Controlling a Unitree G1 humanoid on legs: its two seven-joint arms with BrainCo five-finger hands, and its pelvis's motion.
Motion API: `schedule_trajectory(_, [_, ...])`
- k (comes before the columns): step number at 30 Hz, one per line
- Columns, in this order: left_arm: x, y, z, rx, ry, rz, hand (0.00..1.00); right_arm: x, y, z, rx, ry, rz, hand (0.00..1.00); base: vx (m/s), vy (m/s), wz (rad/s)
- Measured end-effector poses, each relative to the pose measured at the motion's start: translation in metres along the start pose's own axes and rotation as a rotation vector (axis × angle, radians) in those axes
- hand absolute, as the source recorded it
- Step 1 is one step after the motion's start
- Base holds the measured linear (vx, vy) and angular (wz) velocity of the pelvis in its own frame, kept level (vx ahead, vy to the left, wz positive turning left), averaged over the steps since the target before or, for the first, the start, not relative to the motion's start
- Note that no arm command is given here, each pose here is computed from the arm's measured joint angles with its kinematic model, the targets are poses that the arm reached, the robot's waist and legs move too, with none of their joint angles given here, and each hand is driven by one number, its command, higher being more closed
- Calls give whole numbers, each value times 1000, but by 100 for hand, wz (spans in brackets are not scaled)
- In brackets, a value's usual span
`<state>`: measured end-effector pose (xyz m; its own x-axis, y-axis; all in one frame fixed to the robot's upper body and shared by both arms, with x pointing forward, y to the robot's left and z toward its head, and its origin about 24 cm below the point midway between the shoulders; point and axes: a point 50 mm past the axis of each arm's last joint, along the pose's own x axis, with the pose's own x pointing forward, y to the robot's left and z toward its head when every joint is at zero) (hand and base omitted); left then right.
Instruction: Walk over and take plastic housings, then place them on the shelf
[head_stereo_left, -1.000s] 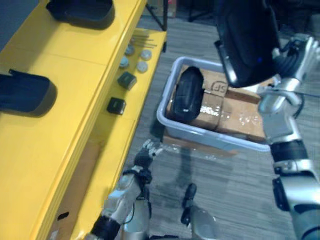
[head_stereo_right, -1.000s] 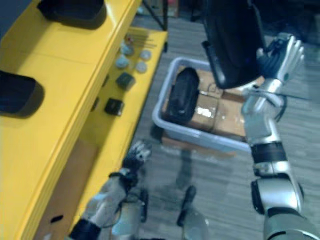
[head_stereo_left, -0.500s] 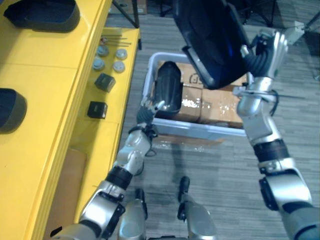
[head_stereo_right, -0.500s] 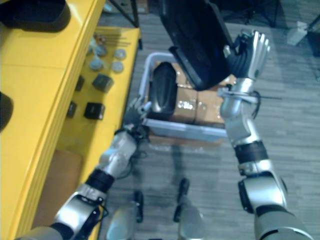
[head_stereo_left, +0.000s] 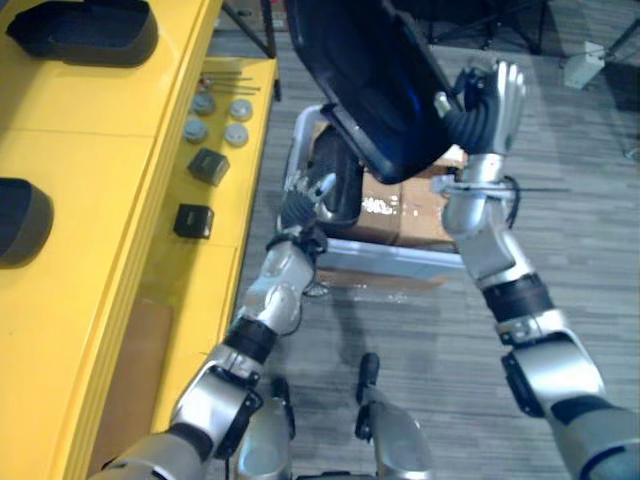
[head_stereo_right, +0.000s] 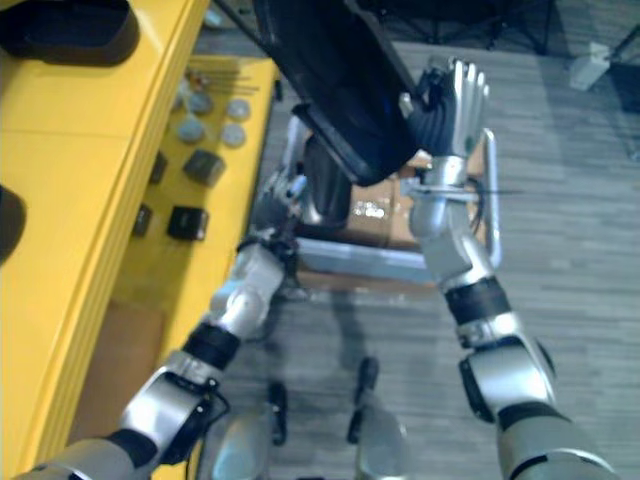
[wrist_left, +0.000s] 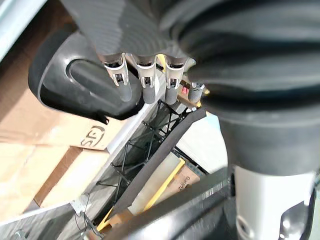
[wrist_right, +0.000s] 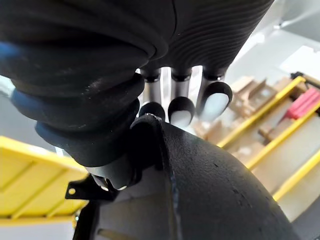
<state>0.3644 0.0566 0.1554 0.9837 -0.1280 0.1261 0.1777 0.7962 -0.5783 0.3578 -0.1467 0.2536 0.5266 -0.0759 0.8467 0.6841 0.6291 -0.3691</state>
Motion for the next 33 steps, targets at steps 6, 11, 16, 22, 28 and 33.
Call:
schedule_trajectory(6, [1,-7,-1,-3,0,3,0,-6,11,11,45,-40,39,100,-23,32,-1])
schedule_trajectory(11, [0,-11,-5,-2,9,0,0,-13,23,22,85,-70,78,100,-3,8,0])
schedule_trajectory(16, [0,-12,-7,8,16,15,0,-20,33,35,144,-106,110,100,0,0,0])
schedule_trajectory(22, [1,-6,-8,2,1,77,100,-30,40,45,204,-116,132,100,0,0,0])
schedule_trajectory(28, [0,-6,-5,-73,-87,160,100,-51,38,48,306,-52,131,100,0,0,-2])
schedule_trajectory(33, [0,3,10,-163,-192,209,100,-73,41,42,328,5,180,100,-2,3,-4])
